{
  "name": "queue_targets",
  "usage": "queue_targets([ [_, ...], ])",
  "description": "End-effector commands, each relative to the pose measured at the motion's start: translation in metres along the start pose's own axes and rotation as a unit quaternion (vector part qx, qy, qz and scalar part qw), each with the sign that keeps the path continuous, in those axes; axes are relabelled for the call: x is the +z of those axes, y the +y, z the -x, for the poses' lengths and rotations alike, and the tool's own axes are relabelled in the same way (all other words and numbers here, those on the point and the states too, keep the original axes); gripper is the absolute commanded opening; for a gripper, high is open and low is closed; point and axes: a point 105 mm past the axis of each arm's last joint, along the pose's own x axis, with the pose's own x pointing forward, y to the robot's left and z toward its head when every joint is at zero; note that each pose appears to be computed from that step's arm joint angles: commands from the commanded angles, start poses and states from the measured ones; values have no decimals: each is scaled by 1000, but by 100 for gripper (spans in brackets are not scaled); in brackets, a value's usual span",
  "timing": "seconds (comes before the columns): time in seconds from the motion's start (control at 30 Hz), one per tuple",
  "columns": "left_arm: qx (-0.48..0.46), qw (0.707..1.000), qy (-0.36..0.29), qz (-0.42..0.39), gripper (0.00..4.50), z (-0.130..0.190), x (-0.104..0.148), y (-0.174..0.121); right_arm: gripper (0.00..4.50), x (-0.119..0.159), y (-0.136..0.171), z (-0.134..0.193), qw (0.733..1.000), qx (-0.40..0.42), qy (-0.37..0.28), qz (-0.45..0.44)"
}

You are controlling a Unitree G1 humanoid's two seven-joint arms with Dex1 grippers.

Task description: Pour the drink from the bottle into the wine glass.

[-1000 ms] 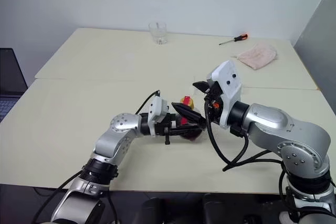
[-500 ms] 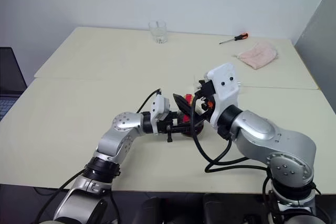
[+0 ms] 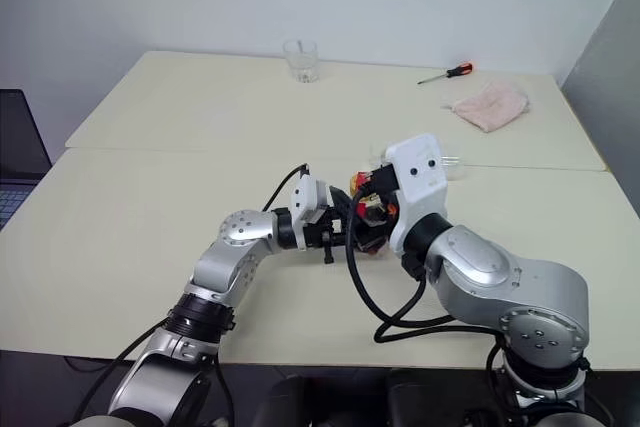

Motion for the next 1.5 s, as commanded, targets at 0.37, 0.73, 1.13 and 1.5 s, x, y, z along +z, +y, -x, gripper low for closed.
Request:
queue_targets([
  [0.37, 0, 999, -23, -22, 129, -4, 15, 4, 124, 16, 1, 5, 999, 7, -24, 43],
  [0.73, -19, 999, -23, -15, 128, -6, 17, -3, 124, 27, -40, 7, 983, 138, -26, 122],
  [1.13, 4, 1000, -15, -11, 127, 6, 19, -7, 124, 22, -56, 0, 905, 370, -15, 208],
  [1.5, 23, 1000, -11, -11, 126, 10, 20, -8, 124, 23, -56, -14, 886, 405, 9, 224],
])
